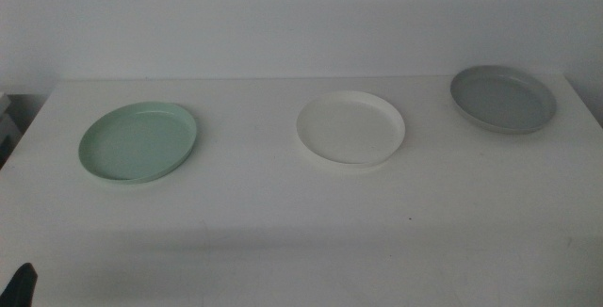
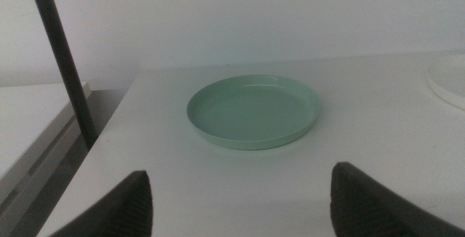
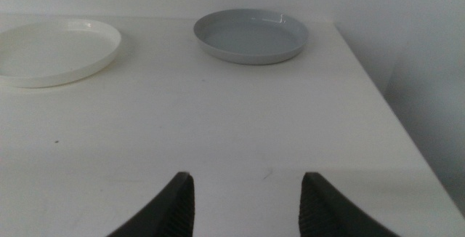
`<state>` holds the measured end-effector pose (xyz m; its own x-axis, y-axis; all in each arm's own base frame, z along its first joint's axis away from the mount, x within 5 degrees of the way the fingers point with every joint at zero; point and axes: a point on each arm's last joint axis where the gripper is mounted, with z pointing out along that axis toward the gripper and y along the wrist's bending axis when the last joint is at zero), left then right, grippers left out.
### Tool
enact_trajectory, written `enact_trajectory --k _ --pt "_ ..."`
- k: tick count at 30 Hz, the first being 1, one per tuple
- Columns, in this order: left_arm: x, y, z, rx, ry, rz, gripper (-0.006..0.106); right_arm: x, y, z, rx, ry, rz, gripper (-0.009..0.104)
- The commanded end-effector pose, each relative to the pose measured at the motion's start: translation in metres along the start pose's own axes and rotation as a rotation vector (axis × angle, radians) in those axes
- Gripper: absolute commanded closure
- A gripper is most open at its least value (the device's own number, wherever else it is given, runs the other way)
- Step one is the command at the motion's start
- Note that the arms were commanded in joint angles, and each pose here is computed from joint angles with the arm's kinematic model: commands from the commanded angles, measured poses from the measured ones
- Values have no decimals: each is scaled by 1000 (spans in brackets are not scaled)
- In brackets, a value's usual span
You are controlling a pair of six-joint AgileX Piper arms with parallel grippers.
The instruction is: Stack the three bowls on top of each other.
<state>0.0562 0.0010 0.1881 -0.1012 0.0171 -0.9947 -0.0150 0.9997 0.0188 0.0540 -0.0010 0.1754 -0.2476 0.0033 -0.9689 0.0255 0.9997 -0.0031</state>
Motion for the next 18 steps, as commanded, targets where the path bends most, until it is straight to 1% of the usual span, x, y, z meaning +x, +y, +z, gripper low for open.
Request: enact_trajectory --k 1,13,18 --pt "-9 0 -2 5 -91 -13 20 -18 0 -5 8 -111 -2 56" --pt "-9 0 -2 5 -91 -13 20 -28 -1 -9 9 -120 -7 56" --pt "-9 0 -2 5 -91 -13 20 -60 0 -18 6 -110 -7 56"
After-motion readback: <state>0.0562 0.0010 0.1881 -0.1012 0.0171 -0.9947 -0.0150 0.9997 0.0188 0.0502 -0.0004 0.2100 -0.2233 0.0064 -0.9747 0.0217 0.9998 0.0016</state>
